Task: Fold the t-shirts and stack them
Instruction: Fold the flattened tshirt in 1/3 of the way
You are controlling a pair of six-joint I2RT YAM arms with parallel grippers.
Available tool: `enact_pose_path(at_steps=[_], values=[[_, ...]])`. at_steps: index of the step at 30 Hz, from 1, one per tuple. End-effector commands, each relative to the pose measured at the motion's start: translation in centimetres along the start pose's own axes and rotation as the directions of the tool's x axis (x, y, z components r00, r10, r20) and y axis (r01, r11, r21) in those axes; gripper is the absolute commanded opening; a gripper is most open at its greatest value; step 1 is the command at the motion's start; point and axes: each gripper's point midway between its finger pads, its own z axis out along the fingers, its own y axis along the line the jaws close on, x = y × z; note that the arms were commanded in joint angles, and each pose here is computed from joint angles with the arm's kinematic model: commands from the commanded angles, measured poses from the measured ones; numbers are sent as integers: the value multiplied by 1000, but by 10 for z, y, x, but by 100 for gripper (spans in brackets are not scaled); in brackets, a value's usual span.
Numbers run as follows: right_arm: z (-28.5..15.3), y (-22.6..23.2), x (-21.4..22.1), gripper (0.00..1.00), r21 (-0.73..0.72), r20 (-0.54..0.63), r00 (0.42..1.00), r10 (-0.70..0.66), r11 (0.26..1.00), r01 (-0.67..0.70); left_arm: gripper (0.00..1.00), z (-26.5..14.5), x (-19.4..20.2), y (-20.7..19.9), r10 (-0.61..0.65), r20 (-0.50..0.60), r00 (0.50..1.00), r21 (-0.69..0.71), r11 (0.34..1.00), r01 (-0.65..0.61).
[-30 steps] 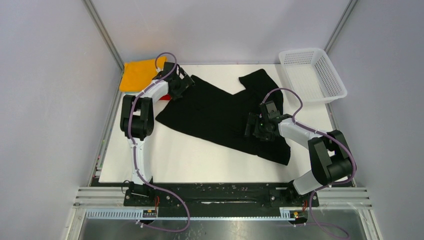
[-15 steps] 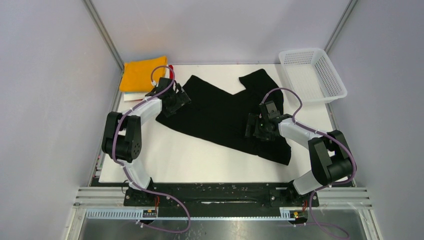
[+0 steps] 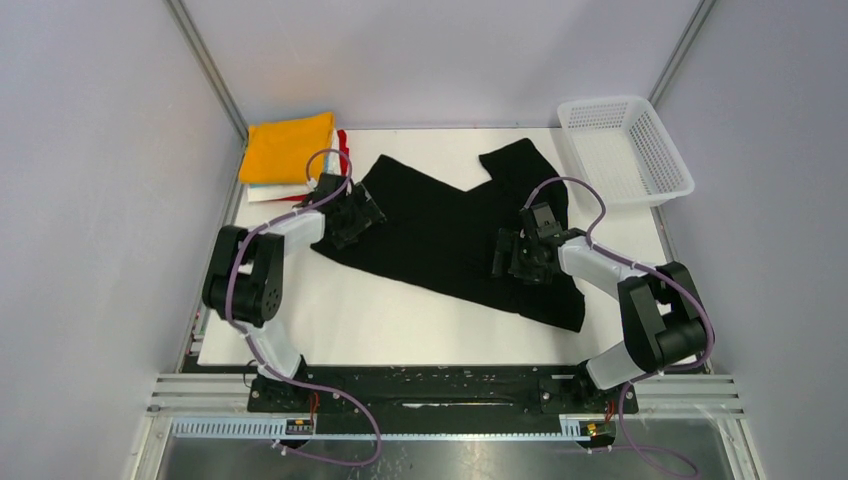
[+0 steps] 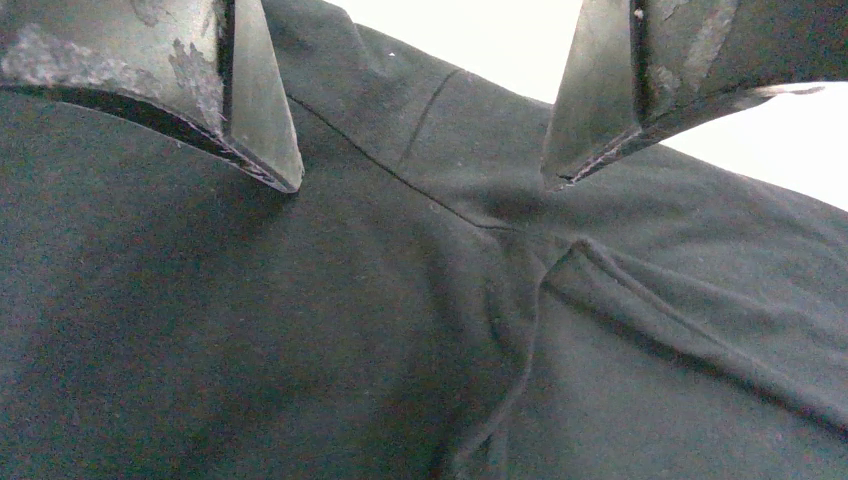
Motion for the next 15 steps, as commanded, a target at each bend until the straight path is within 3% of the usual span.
enact_pose_path(at_steps=[1, 10, 15], values=[[-10, -30, 55, 98, 82, -169, 983, 72, 995, -59, 99, -24, 67, 66, -59, -120, 991, -170, 985, 38], [-32, -38, 102, 98, 76, -276, 954, 118, 992, -101, 99, -66, 128, 106, -73, -184, 980, -239, 971, 28], [-49, -66, 114, 99, 216, -263, 954, 146, 972, -89, 99, -88, 152, 115, -84, -199, 976, -237, 971, 35]])
